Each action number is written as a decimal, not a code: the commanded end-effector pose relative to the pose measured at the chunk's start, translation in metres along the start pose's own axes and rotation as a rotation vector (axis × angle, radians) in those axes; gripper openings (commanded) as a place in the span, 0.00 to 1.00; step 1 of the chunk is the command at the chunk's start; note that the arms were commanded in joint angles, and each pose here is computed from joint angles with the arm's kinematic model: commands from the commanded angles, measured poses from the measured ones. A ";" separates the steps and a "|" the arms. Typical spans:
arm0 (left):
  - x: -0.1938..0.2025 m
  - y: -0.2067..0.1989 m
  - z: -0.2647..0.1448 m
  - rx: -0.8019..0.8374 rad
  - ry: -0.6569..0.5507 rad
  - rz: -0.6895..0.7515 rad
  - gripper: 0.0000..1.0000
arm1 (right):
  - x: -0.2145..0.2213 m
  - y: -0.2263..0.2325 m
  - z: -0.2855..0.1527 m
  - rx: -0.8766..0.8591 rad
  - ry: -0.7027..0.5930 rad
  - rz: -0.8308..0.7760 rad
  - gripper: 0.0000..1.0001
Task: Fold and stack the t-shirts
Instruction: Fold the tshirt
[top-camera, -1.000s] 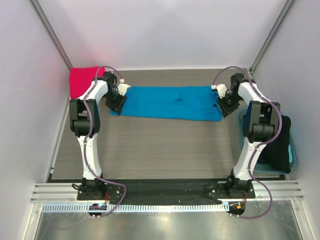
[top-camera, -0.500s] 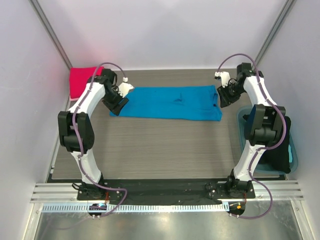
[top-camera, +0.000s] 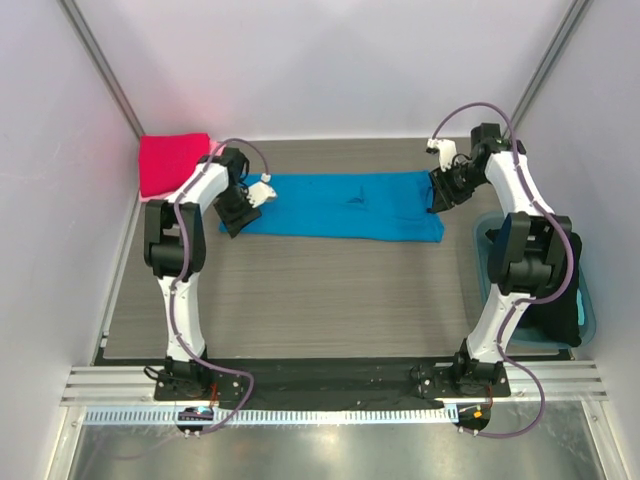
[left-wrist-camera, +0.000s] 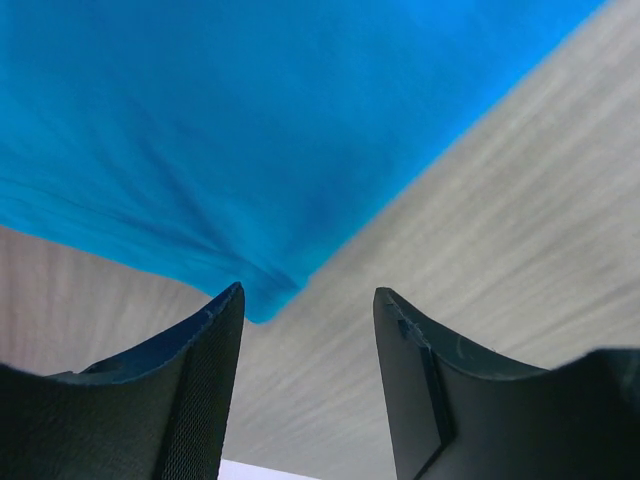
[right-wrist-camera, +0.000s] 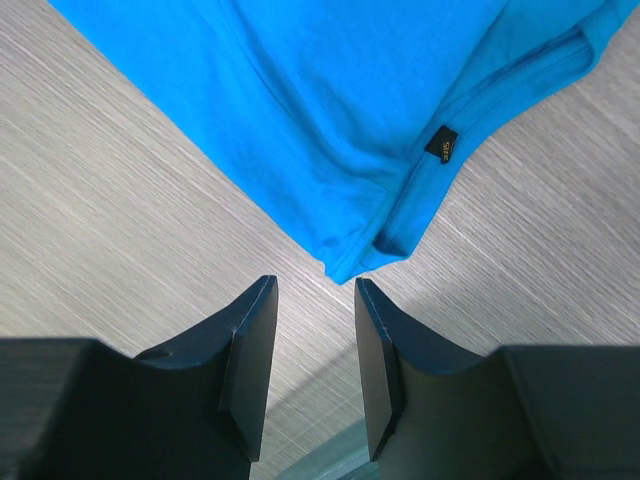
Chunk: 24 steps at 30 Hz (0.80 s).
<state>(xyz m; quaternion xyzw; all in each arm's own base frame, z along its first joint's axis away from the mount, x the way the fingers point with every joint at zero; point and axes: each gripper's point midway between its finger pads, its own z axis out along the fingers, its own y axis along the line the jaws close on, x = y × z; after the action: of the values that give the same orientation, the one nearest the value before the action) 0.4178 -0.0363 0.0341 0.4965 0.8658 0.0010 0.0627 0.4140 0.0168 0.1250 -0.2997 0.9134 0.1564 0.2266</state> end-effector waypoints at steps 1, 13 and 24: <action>-0.006 0.015 -0.008 -0.026 -0.003 0.030 0.55 | -0.021 0.017 -0.032 0.012 -0.089 -0.026 0.43; 0.031 -0.029 -0.007 0.141 0.103 0.055 0.18 | -0.020 0.021 -0.036 0.026 -0.104 -0.008 0.43; 0.028 -0.043 -0.038 -0.003 0.056 0.018 0.33 | -0.051 0.013 -0.015 -0.015 -0.186 0.037 0.42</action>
<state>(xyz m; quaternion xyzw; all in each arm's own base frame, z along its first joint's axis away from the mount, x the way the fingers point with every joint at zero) 0.3355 -0.0285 0.0372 0.5137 0.8566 -0.0316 -0.0379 0.4206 0.0319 0.1372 -0.2652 0.9109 0.1823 0.2583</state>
